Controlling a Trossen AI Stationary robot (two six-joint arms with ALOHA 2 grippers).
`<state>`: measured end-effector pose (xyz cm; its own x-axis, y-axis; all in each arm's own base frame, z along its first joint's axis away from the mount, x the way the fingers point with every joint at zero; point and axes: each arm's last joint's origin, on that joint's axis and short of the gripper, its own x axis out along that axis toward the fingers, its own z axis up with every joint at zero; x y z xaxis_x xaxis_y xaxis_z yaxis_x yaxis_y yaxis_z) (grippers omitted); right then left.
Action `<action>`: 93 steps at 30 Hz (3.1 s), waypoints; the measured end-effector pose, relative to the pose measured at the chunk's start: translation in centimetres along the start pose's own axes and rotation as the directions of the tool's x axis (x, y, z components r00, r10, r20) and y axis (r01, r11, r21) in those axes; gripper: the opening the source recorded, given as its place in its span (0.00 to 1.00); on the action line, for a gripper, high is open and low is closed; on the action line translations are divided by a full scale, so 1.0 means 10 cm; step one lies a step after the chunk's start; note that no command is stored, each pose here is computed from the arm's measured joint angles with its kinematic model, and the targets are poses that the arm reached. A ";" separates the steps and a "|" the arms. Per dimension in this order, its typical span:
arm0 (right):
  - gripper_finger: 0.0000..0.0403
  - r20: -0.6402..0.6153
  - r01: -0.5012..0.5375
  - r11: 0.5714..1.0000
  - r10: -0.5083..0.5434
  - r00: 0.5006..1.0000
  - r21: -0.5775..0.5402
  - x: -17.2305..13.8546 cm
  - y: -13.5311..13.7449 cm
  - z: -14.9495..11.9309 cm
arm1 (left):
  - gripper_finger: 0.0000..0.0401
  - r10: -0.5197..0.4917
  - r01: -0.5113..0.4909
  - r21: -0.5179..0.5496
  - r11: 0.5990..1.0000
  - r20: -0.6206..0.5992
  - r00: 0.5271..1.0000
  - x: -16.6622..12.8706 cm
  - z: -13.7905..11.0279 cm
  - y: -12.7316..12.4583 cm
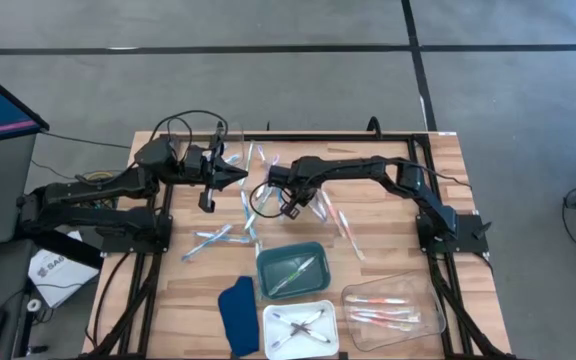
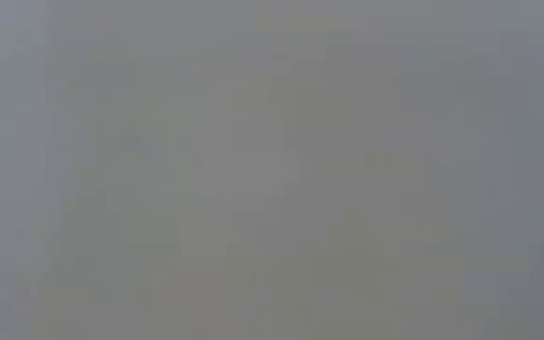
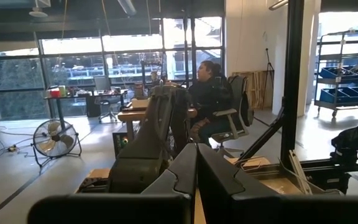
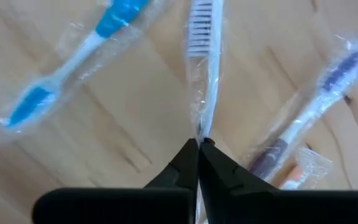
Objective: Pick & Place Toothbrushes
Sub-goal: Put the purple toothbrush into the white bin
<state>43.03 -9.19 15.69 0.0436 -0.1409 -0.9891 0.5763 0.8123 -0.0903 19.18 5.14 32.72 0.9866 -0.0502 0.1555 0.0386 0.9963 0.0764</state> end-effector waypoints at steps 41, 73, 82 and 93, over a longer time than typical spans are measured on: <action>0.00 0.641 0.054 0.969 0.117 0.758 -0.240 -1.94 0.27 -0.48 | 0.02 0.001 -0.001 0.000 1.000 -0.008 1.000 0.00 -0.01 0.00; 0.00 0.338 -0.192 0.774 0.466 0.818 -0.603 -2.16 0.92 -1.34 | 0.02 -0.002 0.001 0.016 1.000 0.035 0.999 0.00 0.04 0.00; 0.00 0.361 -0.332 0.808 0.532 0.766 -0.487 -2.21 1.15 -1.46 | 0.02 -0.031 0.034 -0.091 0.995 0.034 0.999 0.00 0.04 -0.01; 0.00 0.333 -0.370 0.724 0.628 0.703 -0.582 -2.04 1.86 -1.93 | 0.02 -0.277 0.295 -0.188 0.937 0.113 0.954 0.06 0.11 -0.36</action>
<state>37.10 19.70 31.96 0.6645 0.2221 -0.7135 -0.0740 0.9697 0.2328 19.46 1.48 33.67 0.9125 -0.3321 0.2387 0.3569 0.9317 -0.0678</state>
